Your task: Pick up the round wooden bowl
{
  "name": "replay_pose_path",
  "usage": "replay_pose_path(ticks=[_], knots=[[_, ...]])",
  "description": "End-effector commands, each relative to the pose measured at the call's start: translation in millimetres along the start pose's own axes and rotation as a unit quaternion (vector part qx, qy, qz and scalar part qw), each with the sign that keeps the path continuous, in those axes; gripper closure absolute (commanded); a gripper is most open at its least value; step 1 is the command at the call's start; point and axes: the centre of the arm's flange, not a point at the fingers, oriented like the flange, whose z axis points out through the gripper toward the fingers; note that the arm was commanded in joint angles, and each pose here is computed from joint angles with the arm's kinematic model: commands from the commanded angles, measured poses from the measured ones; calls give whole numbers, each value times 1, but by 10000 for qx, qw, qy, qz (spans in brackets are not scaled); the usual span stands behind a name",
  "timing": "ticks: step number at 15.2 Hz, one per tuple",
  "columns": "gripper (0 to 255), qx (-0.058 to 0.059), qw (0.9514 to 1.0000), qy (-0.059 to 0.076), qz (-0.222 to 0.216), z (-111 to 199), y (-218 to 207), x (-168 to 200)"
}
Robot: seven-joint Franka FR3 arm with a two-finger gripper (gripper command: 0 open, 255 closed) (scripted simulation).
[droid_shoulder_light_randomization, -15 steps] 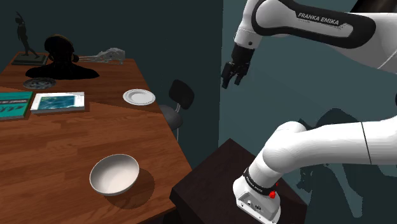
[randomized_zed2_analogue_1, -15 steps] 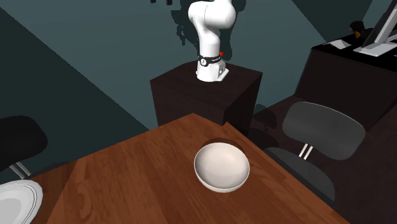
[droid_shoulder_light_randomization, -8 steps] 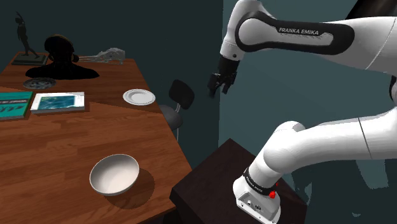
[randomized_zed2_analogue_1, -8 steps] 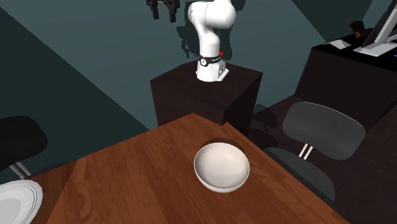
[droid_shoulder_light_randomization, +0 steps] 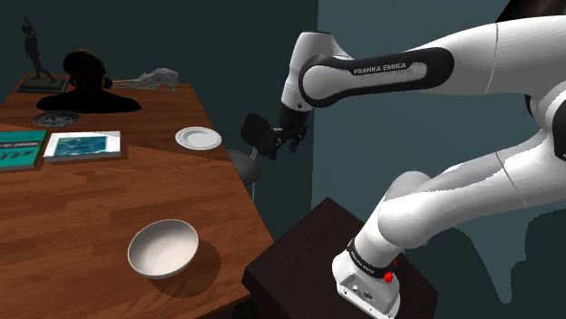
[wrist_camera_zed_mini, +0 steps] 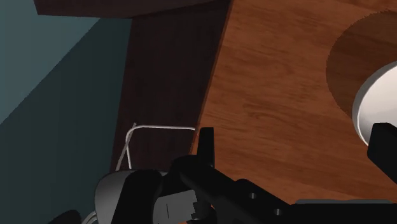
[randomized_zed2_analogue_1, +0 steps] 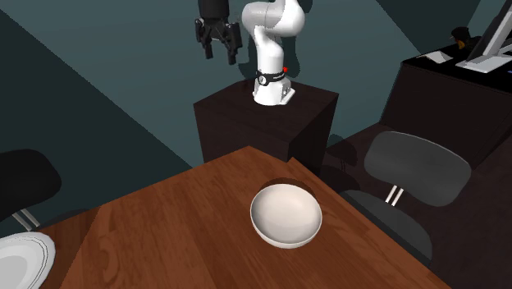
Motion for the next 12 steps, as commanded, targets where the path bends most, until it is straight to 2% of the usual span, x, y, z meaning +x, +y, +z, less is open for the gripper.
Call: replay_pose_path(ticks=[1, 12], knots=[[0, 21, 10000, 21, -24, 20, -15, 6], [0, 114, 9998, 79, -167, 126, -98, 54]])
